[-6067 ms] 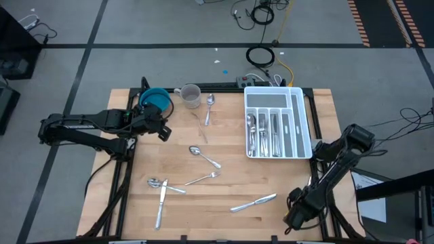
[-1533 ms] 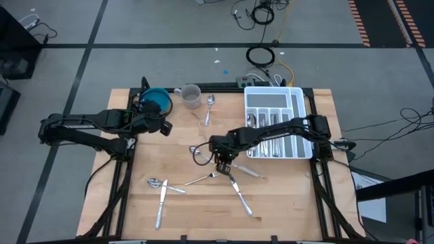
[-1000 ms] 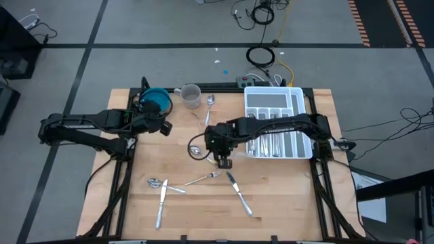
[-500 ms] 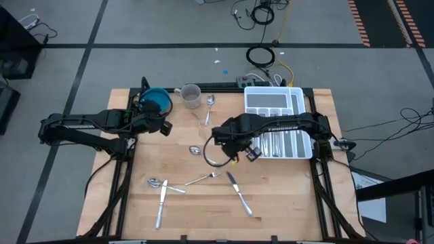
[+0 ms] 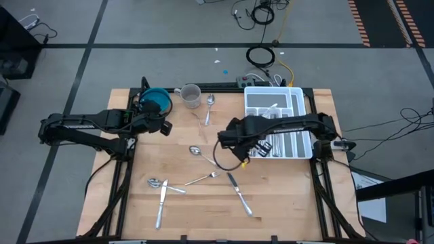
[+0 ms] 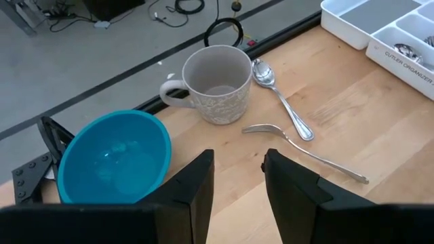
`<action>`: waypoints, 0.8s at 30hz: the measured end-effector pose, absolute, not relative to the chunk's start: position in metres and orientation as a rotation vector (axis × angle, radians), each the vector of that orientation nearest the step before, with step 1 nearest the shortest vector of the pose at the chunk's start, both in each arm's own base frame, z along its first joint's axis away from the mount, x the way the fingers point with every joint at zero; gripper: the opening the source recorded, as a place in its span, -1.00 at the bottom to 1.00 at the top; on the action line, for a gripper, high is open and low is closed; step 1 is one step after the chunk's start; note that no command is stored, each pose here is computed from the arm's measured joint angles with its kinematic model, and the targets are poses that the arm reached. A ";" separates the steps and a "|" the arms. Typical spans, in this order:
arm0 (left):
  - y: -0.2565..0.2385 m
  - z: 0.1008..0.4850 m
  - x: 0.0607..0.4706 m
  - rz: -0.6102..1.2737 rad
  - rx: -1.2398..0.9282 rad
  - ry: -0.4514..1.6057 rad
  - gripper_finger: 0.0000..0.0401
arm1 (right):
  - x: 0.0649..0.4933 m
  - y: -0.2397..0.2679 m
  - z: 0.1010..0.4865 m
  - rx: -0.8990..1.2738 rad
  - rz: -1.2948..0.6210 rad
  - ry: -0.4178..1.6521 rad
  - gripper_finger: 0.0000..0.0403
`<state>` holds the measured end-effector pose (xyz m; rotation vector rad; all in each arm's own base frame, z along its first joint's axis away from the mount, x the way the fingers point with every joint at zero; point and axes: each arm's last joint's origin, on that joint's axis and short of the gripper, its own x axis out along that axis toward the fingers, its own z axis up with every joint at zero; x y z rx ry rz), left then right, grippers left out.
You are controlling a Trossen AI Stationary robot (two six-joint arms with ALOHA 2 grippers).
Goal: Sort silverware
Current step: Put the table knife in the silverware tray
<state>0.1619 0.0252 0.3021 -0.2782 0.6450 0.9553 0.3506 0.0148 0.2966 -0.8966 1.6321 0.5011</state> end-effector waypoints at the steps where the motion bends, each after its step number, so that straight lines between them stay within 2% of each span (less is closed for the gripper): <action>1: 0.025 0.302 0.162 0.957 -0.284 0.642 -0.32 | 0.344 0.017 0.299 -0.897 0.507 1.629 -1.00; 8: 0.025 0.302 0.162 0.967 -0.298 0.628 -0.32 | 0.277 0.023 0.307 -0.913 0.512 1.639 -1.00; 14: 0.025 0.304 0.164 0.966 -0.307 0.607 -0.32 | 0.223 0.023 0.295 -1.234 0.713 1.636 -1.00; 24: 0.025 0.304 0.164 0.990 -0.379 0.564 -0.32 | 0.198 0.020 0.258 -1.415 0.863 1.486 -1.00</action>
